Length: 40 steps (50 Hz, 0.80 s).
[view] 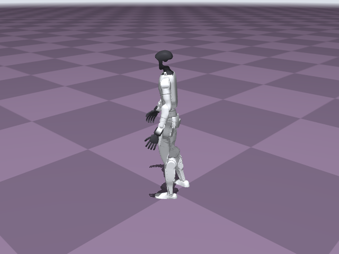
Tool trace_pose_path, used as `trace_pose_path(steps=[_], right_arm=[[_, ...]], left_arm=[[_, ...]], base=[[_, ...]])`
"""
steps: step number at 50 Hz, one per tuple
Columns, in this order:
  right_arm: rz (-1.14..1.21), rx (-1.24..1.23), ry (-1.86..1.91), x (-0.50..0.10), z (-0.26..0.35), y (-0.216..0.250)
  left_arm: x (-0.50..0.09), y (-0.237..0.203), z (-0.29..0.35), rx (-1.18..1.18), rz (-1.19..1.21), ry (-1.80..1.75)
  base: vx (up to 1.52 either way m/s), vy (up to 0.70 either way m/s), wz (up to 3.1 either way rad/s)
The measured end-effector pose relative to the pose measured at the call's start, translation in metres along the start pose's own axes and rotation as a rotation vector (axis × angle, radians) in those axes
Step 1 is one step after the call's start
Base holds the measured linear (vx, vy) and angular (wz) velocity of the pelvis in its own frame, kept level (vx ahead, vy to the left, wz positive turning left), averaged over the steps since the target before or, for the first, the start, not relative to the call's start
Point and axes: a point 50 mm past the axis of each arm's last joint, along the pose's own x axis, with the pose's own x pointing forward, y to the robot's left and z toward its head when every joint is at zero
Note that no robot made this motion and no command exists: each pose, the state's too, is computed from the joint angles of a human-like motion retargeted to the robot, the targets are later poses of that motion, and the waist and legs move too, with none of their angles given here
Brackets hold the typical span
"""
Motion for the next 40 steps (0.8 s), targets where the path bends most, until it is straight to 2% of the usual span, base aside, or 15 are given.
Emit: trace_pose_path(steps=[20,40], right_arm=[[0.02,-0.032,0.059,-0.004,-0.021,-0.01],[0.063,-0.069,-0.011,-0.003,-0.005,0.005]], left_arm=[[-0.001,-0.047,0.062,-0.076,-0.122,-0.243],[-0.002,-0.009,-0.01,0.044,-0.027,0.048]], base=[[0.02,0.01,0.76],[0.06,-0.01,0.2]])
